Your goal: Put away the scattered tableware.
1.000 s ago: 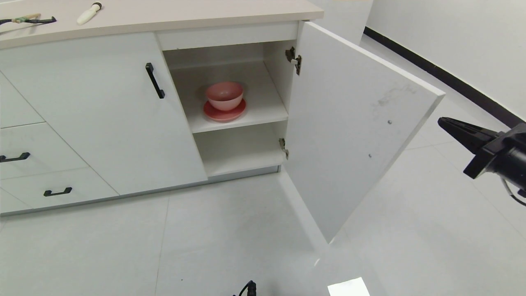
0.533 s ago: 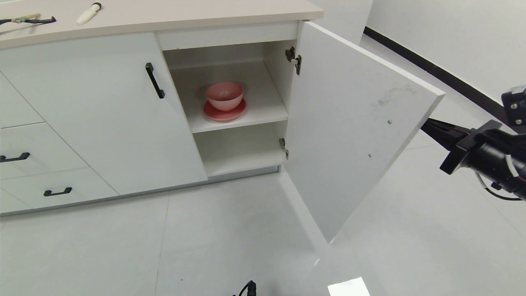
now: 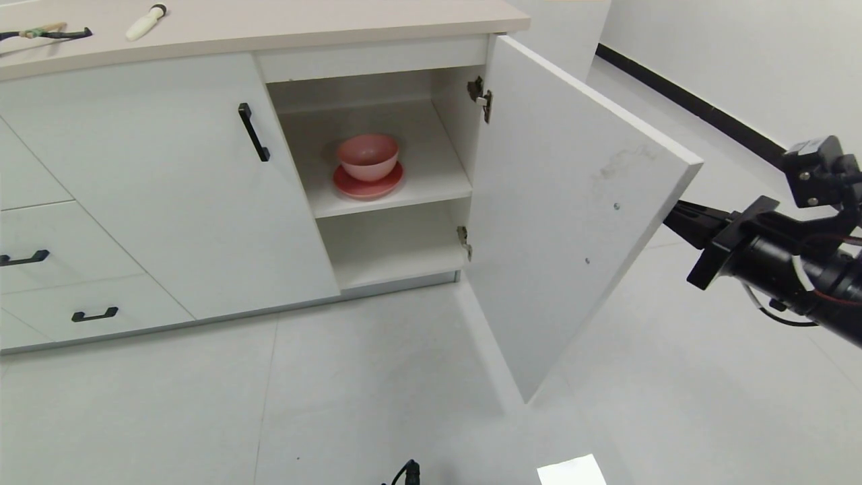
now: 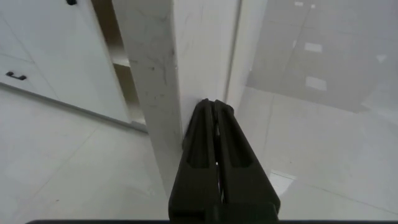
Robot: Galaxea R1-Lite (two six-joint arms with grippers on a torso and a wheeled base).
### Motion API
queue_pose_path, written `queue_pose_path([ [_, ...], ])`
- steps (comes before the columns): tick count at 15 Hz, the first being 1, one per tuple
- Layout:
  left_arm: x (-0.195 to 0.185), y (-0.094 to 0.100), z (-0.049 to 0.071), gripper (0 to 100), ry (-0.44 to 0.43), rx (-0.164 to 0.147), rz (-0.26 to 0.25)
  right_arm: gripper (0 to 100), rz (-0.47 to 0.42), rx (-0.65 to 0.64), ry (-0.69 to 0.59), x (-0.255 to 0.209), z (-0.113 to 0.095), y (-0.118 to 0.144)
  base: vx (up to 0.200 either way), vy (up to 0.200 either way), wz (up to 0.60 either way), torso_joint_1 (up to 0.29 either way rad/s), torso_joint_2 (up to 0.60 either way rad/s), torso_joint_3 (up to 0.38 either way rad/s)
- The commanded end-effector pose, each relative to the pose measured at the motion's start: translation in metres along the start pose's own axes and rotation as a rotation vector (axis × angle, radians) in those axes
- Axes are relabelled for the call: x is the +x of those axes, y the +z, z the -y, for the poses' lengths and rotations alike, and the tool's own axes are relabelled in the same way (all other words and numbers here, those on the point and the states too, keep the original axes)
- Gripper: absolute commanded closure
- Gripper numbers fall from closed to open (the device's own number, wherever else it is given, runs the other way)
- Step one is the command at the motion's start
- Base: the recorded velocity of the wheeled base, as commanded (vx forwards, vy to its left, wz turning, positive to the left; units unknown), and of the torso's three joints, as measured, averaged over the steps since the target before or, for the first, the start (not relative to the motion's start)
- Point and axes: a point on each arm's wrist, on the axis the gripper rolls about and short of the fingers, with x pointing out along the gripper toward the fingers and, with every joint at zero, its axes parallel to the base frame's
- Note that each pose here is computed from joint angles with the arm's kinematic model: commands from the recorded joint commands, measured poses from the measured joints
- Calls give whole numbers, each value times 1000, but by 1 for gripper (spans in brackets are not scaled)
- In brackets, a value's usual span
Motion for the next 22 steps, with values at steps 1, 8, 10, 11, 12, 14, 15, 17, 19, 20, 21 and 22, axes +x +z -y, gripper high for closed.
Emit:
queue_pose_path([
  [1,0,0,0,0,0,0,-1,100,8,1,28,3,-7,2,0,0,0,0,0,0],
  [8,0,0,0,0,0,2,-1,100,41,3,117,21,-24,9,0,0,0,0,0,0],
  [10,0,0,0,0,0,2,-1,100,40,9,151,24,-33,8,0,0,0,0,0,0],
  [11,0,0,0,0,0,2,-1,100,41,11,168,25,-37,8,0,0,0,0,0,0],
  [12,0,0,0,0,0,2,-1,100,42,11,184,27,-41,8,0,0,0,0,0,0],
  [14,0,0,0,0,1,2,0,100,52,12,206,35,-46,9,0,0,0,0,0,0],
  [15,0,0,0,0,1,2,-1,100,69,9,218,42,-48,9,0,0,0,0,0,0],
  [17,0,0,0,0,0,0,-1,100,100,20,241,50,-54,14,0,0,0,0,0,0],
  [19,0,0,0,0,0,0,-1,100,99,21,247,55,-56,12,0,0,0,0,0,0],
  [20,0,0,0,0,1,0,-1,100,100,21,253,56,-57,12,0,0,0,0,0,0],
  [21,0,0,0,0,0,2,-1,100,103,21,254,59,-57,12,0,0,0,0,0,0],
  [22,0,0,0,0,0,2,-1,100,104,21,257,61,-58,12,0,0,0,0,0,0],
])
